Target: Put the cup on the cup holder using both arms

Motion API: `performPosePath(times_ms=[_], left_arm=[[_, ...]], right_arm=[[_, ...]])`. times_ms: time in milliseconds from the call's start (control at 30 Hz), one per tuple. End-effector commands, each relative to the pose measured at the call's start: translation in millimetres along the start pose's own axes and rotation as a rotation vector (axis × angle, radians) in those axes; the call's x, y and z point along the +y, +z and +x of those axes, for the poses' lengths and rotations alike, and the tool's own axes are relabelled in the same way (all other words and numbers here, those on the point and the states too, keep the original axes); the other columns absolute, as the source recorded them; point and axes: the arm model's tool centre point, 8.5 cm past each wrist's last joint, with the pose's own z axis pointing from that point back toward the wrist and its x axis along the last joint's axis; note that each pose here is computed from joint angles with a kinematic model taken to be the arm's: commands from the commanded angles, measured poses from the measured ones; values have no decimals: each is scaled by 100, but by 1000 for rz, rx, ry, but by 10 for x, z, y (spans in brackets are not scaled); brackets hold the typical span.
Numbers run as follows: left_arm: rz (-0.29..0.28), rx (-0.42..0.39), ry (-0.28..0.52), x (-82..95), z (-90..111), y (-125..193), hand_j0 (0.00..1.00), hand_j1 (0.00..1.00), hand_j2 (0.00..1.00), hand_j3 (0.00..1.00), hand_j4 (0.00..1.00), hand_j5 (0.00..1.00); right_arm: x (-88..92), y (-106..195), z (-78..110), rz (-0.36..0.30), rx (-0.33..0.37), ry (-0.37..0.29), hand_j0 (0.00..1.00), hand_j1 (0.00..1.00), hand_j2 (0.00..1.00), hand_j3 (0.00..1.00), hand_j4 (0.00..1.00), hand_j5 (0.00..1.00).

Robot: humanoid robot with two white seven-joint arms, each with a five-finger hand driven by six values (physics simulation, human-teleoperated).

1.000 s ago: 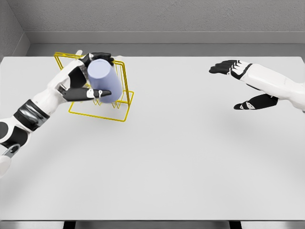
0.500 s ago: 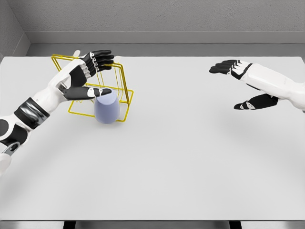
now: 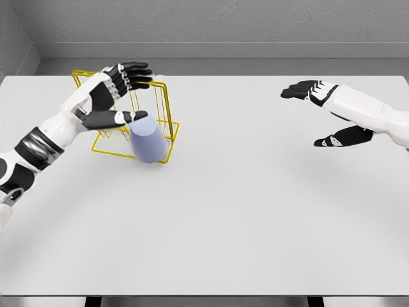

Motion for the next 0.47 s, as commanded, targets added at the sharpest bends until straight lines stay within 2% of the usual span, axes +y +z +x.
performPosePath(times_ms=[0,100,167,233,433], left_arm=[[-1,-32,-14,27,97,16,80,80,80,80,80,80],[-4,-59,-47,82,185,112,80,80,80,80,80,80],[8,-60,-87,195,232,262,81,81,81,81,81,81],[54,-67,-113,378,324,537,81,81,81,81,81,81],[117,-55,-176,744,576,934,85,85,85,85,85,85]], right_arm=[[-7,2,1,-4,-1,-6,100,100,100,100,100,100],[-7,2,1,-4,-1,-6,100,100,100,100,100,100],[-7,2,1,-4,-1,-6,100,100,100,100,100,100],[-7,2,1,-4,-1,-6,100,100,100,100,100,100],[-7,2,1,-4,-1,-6,100,100,100,100,100,100]])
